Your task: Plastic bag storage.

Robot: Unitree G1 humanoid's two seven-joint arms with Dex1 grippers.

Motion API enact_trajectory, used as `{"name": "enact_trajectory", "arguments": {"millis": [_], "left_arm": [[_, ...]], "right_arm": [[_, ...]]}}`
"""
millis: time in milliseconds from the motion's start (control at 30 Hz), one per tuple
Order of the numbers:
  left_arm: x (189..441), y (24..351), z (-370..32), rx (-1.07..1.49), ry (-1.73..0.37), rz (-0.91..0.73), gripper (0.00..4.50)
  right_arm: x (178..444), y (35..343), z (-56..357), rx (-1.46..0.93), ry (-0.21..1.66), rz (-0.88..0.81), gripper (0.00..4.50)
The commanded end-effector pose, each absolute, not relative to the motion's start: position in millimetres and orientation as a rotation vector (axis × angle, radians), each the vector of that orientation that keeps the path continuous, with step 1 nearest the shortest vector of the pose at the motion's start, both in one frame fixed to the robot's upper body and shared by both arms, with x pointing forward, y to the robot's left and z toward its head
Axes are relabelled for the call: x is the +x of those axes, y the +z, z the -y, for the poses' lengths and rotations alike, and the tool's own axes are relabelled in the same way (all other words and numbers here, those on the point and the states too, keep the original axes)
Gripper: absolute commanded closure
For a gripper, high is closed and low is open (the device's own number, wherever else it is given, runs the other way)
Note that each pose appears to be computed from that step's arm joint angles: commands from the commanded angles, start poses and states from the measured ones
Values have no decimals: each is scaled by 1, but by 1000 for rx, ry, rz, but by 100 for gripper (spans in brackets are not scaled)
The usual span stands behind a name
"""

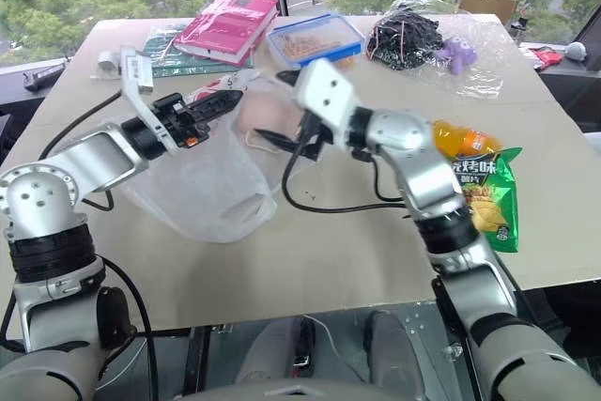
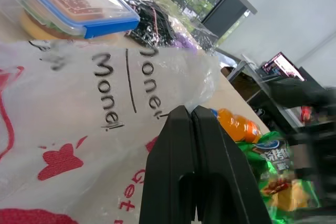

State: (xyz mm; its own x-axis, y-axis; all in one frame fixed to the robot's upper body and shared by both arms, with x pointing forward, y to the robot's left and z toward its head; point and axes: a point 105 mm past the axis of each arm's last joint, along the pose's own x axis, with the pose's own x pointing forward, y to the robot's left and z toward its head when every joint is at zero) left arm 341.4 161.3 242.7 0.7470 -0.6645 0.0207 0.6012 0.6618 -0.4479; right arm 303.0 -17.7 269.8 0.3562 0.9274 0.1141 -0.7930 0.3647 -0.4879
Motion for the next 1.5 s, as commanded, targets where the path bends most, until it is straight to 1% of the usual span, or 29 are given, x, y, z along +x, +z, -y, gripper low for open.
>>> {"name": "enact_trajectory", "arguments": {"millis": [33,100,133,200,267,300,367,400,433,467,600,667,800,900,1000,1133,1233,1267,1333,1367,1400,1467,1500], "left_arm": [[347,252,-157,-426,-745,-99,450],[349,252,-155,-423,-757,-98,450],[351,252,-156,-424,-760,-98,450],[353,251,-154,-423,-771,-101,450],[356,250,-151,-420,-786,-107,450],[356,249,-150,-419,-790,-108,450],[357,247,-147,-414,-806,-118,450],[357,246,-145,-414,-813,-121,450],[358,245,-145,-413,-817,-123,450],[358,245,-145,-413,-818,-123,450],[358,246,-146,-417,-820,-119,450],[358,245,-146,-415,-820,-119,450],[355,245,-147,-416,-821,-121,450],[355,246,-149,-414,-818,-119,450],[355,248,-151,-413,-813,-115,450],[353,248,-151,-409,-813,-114,450],[352,248,-151,-407,-810,-111,450],[352,249,-152,-407,-809,-110,450],[352,250,-152,-405,-807,-109,450],[352,250,-152,-405,-807,-108,450],[351,251,-153,-404,-807,-106,450],[351,252,-154,-404,-807,-103,450],[351,253,-154,-403,-807,-102,450]], "right_arm": [[271,273,67,-374,1073,280,2],[275,264,98,-463,895,192,2],[270,259,105,-491,871,156,2],[263,250,127,-501,742,87,2],[262,242,165,-503,487,23,2],[261,239,177,-495,412,2,2],[249,219,213,-504,247,-122,2],[244,208,237,-515,121,-208,2],[239,201,254,-519,37,-258,2],[234,193,264,-483,3,-300,2],[225,169,290,-268,-61,-408,2],[226,161,302,-218,-124,-429,2],[239,146,290,-11,-42,-441,2],[250,144,275,124,57,-430,2],[255,144,268,173,117,-422,2],[258,127,263,182,154,-474,2],[261,116,263,195,160,-480,83],[261,114,263,189,157,-475,125],[263,117,262,197,173,-425,226],[264,122,260,213,186,-380,288],[264,127,257,204,206,-346,330],[262,143,247,222,277,-257,432],[261,149,241,222,318,-221,447]]}}
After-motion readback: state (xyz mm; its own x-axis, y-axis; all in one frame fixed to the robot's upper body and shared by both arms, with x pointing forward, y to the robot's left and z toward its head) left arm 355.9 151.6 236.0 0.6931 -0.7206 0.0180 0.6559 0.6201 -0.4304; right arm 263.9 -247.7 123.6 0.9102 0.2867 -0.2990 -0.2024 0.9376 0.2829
